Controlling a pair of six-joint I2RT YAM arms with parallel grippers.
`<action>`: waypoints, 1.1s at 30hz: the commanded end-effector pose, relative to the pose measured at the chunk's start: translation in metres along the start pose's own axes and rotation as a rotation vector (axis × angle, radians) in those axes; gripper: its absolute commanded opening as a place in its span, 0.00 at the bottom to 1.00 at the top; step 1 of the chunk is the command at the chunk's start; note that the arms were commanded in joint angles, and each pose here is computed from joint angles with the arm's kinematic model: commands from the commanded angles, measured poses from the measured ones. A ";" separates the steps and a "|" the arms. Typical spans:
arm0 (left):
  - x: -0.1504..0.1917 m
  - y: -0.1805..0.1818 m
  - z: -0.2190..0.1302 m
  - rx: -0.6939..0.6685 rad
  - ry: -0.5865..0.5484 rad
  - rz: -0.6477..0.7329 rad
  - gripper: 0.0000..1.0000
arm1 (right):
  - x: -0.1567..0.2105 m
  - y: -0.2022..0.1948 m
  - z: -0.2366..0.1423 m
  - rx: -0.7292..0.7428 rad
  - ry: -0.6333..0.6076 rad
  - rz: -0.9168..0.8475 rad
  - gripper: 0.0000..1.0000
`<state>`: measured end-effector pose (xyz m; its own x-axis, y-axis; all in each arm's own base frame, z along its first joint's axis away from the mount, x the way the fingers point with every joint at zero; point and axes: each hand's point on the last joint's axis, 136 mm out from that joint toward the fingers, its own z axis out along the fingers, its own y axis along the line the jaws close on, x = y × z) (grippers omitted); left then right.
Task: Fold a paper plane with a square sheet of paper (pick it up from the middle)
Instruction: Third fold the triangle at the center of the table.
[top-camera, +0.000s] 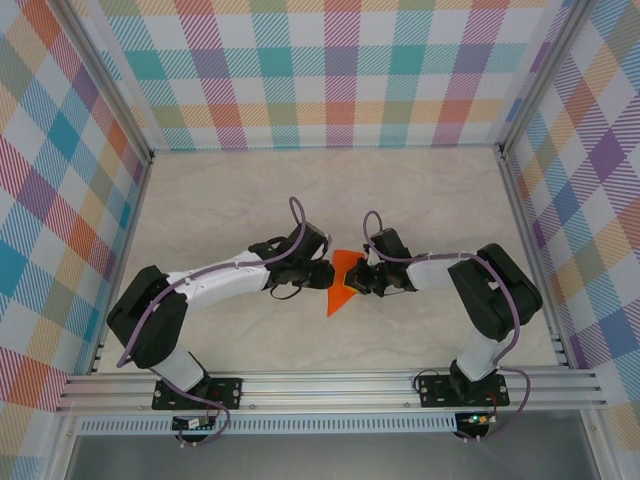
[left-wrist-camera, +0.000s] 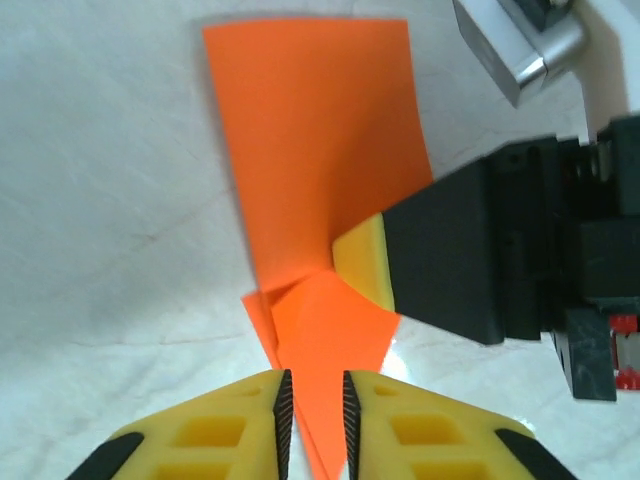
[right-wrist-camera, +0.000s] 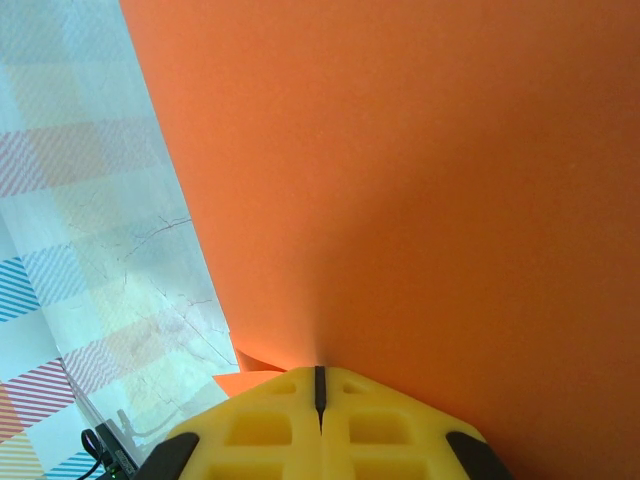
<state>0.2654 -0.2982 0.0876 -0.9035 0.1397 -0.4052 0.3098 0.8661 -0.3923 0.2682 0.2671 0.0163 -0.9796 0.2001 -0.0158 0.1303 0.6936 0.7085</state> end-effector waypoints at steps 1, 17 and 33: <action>0.010 -0.007 0.012 0.093 0.042 -0.143 0.17 | 0.000 -0.009 0.000 0.037 0.004 0.028 0.00; 0.068 0.020 0.061 0.062 0.224 -0.255 0.13 | 0.003 -0.014 0.003 0.047 0.017 0.035 0.00; 0.084 0.042 0.060 -0.033 0.242 -0.260 0.08 | 0.025 0.038 -0.034 -0.112 0.037 -0.090 0.00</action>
<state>0.2331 -0.3093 0.0169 -0.9883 0.0368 -0.1480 0.1121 0.8331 -0.5416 0.2612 0.2747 0.0738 -0.9847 0.1504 -0.0881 0.0263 0.6281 0.7777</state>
